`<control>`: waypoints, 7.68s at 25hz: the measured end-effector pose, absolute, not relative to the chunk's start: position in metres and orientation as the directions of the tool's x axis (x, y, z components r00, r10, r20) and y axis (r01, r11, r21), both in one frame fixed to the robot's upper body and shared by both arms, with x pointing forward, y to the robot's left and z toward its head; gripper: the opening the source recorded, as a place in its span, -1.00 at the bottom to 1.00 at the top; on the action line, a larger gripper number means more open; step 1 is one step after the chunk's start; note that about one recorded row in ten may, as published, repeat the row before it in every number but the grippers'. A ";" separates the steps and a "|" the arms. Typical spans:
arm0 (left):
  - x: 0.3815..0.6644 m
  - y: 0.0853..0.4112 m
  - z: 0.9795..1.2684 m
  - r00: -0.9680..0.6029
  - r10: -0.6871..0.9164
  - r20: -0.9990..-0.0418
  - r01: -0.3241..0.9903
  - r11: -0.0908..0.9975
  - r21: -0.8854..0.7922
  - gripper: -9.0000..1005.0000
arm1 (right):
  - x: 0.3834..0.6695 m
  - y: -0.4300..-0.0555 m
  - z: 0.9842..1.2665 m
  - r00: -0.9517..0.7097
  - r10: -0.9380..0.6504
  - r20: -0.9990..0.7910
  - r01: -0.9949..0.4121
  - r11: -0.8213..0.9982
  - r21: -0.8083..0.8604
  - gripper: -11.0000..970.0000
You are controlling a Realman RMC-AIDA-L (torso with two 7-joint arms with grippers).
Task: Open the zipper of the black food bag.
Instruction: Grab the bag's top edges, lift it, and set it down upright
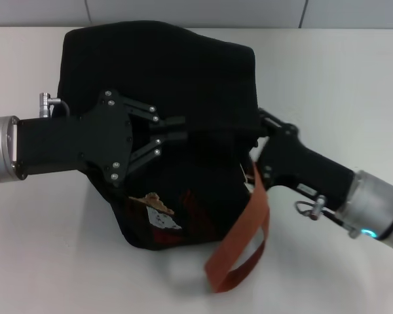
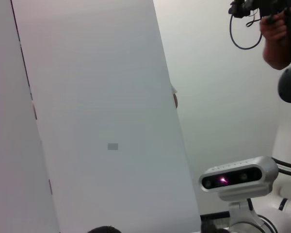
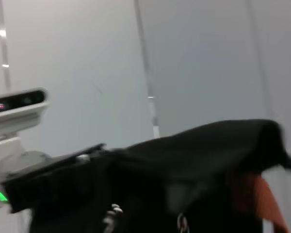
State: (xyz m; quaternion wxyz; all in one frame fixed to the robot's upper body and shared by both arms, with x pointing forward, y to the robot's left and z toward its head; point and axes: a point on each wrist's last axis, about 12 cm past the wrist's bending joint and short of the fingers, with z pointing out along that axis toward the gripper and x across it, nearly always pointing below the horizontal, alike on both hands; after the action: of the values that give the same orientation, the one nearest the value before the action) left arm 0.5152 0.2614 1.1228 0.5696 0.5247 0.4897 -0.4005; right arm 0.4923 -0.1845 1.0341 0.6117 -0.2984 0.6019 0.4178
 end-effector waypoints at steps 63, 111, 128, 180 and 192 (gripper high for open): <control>0.512 0.256 1.115 0.149 0.015 -0.989 0.980 0.132 0.150 -0.79 | 0.477 -0.184 1.023 0.471 -0.273 -0.839 -0.588 0.612 -0.529 0.73; 0.512 0.254 1.114 0.140 -0.003 -0.990 0.982 0.128 0.139 -0.79 | 0.460 -0.176 1.029 0.572 -0.260 -0.778 -0.526 0.612 -0.591 0.61; 0.512 0.255 1.115 0.141 -0.008 -0.990 0.982 0.128 0.139 -0.79 | 0.459 -0.171 1.029 0.589 -0.244 -0.770 -0.547 0.581 -0.603 -0.81; 0.511 0.256 1.115 0.149 -0.041 -0.988 0.979 0.150 0.142 -0.79 | 0.469 -0.172 1.029 0.557 -0.245 -0.794 -0.581 0.568 -0.583 -0.03; 0.511 0.256 1.115 0.147 -0.044 -0.988 0.979 0.147 0.139 -0.79 | 0.473 -0.169 1.033 0.566 -0.250 -0.786 -0.547 0.600 -0.584 -0.03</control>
State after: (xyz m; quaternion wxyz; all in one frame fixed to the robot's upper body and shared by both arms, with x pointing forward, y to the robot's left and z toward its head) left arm 0.5107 0.2560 1.1152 0.5829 0.4833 0.4837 -0.4389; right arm 0.4727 -0.1688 1.0328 0.7695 -0.4368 0.4557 0.0965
